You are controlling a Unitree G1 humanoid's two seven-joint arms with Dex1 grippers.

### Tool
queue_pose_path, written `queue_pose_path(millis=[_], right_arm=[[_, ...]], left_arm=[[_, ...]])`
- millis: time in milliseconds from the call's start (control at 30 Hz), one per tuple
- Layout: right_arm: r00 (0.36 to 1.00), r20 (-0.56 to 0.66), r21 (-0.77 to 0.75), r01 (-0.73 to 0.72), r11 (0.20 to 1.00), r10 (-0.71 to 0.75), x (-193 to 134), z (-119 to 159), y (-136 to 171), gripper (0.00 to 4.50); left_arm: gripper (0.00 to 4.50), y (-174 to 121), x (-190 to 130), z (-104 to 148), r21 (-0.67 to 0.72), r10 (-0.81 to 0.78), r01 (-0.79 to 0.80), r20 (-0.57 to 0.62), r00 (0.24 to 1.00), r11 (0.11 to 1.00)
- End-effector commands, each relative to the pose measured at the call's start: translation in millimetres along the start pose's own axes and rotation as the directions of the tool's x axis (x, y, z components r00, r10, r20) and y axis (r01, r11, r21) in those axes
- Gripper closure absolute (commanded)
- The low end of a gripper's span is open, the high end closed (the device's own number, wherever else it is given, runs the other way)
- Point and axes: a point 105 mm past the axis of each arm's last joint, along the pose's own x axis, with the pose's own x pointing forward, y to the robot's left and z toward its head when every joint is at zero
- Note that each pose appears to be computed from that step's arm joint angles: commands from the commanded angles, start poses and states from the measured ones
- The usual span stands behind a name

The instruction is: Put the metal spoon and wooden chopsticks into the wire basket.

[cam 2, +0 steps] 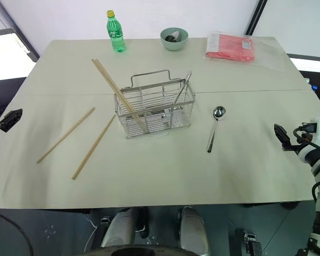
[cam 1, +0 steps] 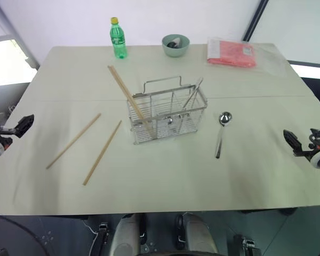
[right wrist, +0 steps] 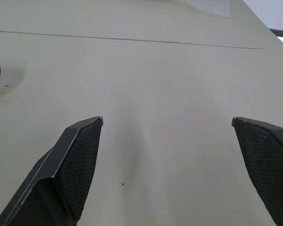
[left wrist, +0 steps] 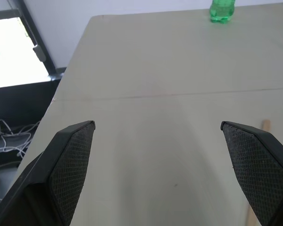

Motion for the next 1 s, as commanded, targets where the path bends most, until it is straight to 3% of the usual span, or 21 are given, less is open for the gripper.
queue_pose_path(millis=[33,600,1000], right_arm=[[0.997,0.078,-0.013,0.029,0.999,-0.028,-7,20,-8,0.0],[0.995,0.092,-0.017,0.037,0.999,-0.035,-6,23,-7,0.0],[0.995,0.093,-0.069,0.026,0.997,-0.019,-1,29,-10,0.0]], left_arm=[[0.01,1,0,18,0.054,0.005,-0.008,0.054,0.999,0.999],[0.01,-4,6,24,0.043,-0.008,0.005,0.067,0.998,0.999],[0.01,-28,12,35,0.066,-0.114,0.109,0.081,0.99,0.992]])
